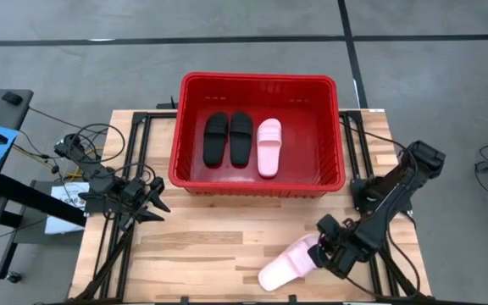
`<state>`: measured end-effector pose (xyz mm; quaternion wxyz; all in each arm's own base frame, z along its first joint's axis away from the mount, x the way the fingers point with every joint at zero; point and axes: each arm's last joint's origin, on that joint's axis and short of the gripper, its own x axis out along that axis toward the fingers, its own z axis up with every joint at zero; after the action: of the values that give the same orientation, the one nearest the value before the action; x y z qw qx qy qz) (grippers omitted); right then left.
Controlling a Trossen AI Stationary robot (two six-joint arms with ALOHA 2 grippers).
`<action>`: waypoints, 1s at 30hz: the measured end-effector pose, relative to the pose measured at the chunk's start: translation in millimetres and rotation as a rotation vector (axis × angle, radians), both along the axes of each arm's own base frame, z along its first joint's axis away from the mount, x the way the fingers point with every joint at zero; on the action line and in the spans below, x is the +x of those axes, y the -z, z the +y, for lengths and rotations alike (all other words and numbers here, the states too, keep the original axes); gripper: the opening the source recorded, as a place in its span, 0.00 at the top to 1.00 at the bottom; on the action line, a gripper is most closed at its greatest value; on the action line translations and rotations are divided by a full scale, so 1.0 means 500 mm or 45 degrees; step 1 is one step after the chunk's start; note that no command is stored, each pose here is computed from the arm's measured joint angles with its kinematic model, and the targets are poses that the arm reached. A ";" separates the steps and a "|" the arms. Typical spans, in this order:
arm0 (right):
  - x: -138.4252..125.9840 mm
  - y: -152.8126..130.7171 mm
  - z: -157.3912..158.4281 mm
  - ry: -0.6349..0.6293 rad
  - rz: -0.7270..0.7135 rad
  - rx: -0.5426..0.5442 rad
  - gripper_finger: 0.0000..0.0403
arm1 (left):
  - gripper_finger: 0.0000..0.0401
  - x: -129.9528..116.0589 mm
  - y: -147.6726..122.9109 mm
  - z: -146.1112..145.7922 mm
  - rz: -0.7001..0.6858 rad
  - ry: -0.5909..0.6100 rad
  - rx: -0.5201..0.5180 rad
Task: Pick and place slides into bin
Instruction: Put the pink slipper into the red bin
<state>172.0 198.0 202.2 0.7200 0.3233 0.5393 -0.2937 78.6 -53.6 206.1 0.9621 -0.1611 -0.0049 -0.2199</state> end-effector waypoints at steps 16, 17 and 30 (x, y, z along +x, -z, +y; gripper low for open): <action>0.015 -0.147 -0.030 -0.108 -0.170 -0.200 1.00 | 0.67 0.000 0.001 0.000 0.006 0.000 -0.001; 0.015 -0.156 -0.031 -0.116 -0.188 -0.206 1.00 | 0.67 0.000 0.001 0.000 0.006 0.000 -0.001; 0.013 -0.252 -0.063 -0.177 -0.429 -0.341 1.00 | 0.67 0.000 0.001 0.000 0.008 0.001 -0.007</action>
<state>178.6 166.7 328.3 0.8550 0.2313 0.3884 -0.2541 78.6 -53.6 205.7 0.9616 -0.1643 -0.0022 -0.2197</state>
